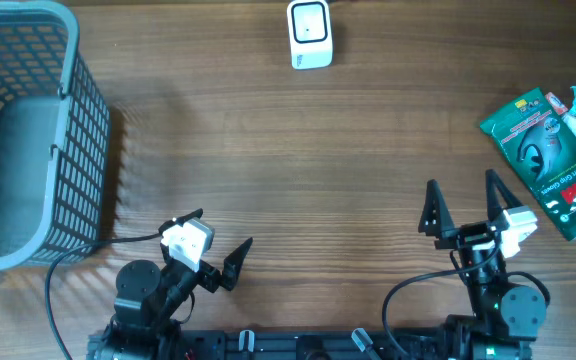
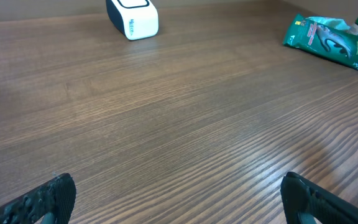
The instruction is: Scan the item barcode
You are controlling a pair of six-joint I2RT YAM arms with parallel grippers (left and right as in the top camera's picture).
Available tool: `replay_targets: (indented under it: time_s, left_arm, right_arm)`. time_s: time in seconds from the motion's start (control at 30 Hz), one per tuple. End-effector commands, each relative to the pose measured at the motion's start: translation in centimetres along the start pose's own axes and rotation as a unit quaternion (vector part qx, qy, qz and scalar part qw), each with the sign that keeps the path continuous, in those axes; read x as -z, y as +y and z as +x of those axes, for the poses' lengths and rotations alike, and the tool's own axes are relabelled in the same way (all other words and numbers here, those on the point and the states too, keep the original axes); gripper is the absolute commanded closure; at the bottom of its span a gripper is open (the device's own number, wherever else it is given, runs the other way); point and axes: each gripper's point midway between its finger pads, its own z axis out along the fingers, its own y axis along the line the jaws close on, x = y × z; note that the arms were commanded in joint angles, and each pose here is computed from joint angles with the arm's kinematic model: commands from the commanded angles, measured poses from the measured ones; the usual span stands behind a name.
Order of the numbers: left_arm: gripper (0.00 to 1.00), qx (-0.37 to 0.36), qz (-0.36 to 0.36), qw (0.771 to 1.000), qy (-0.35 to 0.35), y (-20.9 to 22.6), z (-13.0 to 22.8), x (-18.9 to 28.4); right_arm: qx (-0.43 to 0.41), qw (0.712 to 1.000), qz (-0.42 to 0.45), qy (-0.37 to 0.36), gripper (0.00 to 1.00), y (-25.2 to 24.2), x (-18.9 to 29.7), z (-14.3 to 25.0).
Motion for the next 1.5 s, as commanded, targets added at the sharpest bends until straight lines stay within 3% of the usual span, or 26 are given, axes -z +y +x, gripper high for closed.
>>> replay_targets:
  time_s: [0.0, 0.2, 1.2, 1.47]
  left_arm:
    - [0.00, -0.001, -0.001, 1.000, -0.001, 0.0, -0.1, 0.1]
    - [0.00, -0.001, -0.001, 1.000, -0.001, 0.0, -0.1, 0.1]
    - [0.00, -0.005, -0.004, 1.000, -0.006, 0.1, -0.3, 0.1]
    - [0.00, -0.027, -0.139, 0.984, -0.105, 4.8, -3.8, 0.7]
  right_arm:
    - [-0.004, 1.000, 0.019, 0.022, 0.00, -0.8, 0.1, 1.9]
    - [-0.020, 0.995, 0.036, 0.088, 0.00, -1.4, 0.5, 5.1]
    - [-0.020, 0.995, 0.032, 0.089, 0.00, -1.2, 0.5, 5.2]
    - [-0.020, 0.995, 0.032, 0.089, 0.00, -1.2, 0.5, 5.2]
